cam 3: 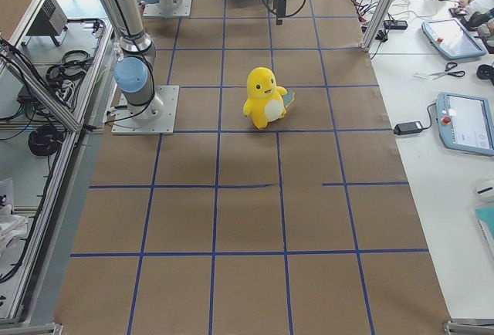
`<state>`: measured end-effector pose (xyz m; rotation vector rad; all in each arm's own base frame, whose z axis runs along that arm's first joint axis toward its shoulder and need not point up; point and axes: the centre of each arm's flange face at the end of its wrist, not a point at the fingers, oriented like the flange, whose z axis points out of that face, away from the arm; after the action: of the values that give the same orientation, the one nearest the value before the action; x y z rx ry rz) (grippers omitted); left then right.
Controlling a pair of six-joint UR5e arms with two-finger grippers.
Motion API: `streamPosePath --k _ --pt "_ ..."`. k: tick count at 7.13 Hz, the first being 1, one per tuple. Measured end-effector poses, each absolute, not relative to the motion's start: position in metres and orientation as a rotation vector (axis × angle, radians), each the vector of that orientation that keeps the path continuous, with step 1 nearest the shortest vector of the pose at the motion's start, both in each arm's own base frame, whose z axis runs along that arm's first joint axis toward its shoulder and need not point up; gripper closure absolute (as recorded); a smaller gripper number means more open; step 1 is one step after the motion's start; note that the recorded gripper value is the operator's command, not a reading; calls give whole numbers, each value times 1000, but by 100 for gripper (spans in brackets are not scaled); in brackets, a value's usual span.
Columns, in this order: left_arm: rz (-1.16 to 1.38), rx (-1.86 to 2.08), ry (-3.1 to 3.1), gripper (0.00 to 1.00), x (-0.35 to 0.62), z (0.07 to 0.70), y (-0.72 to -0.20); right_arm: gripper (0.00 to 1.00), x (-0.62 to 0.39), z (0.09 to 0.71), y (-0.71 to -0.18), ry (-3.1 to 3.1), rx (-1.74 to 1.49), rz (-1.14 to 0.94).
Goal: Pull drawer sideways
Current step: 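Pull the handle with the left gripper, sliding the drawer out, then open the left gripper and release the handle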
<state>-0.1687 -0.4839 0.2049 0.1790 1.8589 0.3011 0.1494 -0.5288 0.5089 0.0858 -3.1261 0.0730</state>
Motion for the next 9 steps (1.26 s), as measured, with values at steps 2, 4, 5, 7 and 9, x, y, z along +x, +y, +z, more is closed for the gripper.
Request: streamPosePath --k 2,4,5,7,9 --pt "303 196 1854 100 -174 205 -481 0 149 509 -529 -3126 86 73" --pt "302 200 1851 1 -175 206 -481 0 149 509 -529 -3126 86 73" --pt "296 201 1851 0 -176 208 -481 0 149 509 -529 -3126 86 73" --pt "290 193 1858 0 -176 212 -482 0 149 509 -529 -3126 86 73" --pt "292 146 1934 0 -181 236 -487 0 149 509 -529 -3126 87 73"
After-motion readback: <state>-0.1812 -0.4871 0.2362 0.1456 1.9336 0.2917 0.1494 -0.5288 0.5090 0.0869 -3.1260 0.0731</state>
